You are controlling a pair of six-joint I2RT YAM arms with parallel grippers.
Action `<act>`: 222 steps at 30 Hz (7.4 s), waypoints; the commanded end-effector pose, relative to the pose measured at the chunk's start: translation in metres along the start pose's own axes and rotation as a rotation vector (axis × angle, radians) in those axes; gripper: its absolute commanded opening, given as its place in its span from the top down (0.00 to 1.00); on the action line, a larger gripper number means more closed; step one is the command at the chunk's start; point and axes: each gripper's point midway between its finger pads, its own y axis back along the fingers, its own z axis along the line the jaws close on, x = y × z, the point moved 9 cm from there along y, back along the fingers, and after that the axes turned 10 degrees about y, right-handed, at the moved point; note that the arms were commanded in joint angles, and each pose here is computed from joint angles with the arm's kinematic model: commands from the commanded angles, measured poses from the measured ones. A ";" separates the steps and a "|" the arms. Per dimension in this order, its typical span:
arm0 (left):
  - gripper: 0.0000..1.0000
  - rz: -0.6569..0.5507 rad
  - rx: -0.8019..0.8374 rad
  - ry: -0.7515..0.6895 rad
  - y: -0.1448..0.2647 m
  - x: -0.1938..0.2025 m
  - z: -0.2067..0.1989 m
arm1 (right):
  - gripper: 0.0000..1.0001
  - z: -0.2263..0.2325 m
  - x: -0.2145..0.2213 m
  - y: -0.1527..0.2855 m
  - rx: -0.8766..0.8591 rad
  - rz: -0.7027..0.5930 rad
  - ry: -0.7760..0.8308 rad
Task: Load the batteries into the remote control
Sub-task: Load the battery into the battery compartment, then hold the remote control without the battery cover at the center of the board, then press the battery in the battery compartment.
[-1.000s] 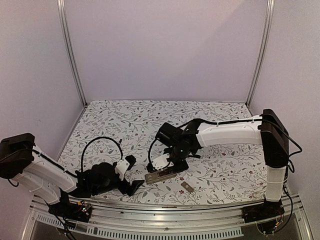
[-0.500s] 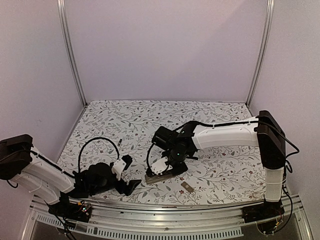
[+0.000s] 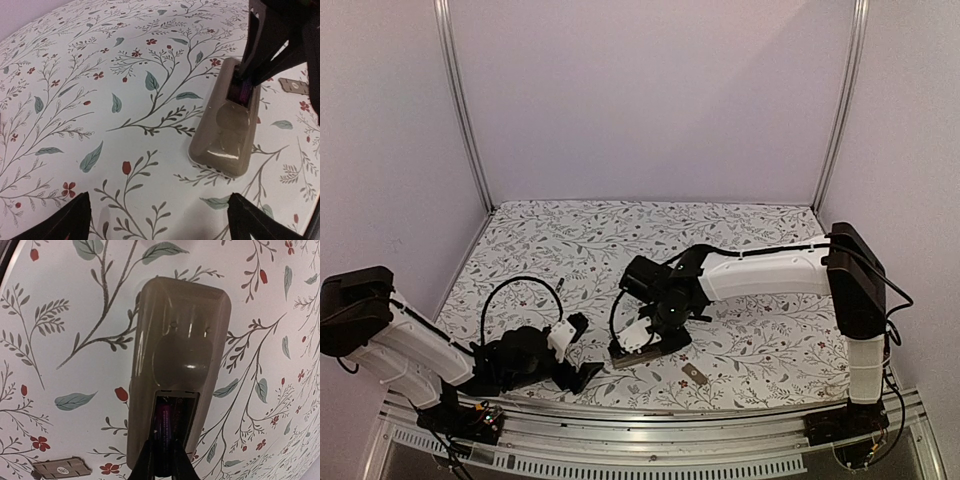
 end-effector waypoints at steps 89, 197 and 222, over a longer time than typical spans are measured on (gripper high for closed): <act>0.02 0.002 0.505 -0.458 -0.020 -0.115 -0.036 | 0.22 0.022 0.081 0.067 0.189 -0.856 -0.968; 0.48 0.603 0.260 -0.607 -0.068 -0.003 -0.066 | 0.78 0.057 0.047 0.021 -0.057 -0.353 -1.613; 0.49 0.598 0.271 -0.595 -0.069 -0.006 -0.068 | 0.93 0.064 0.047 0.008 -0.111 -0.308 -1.622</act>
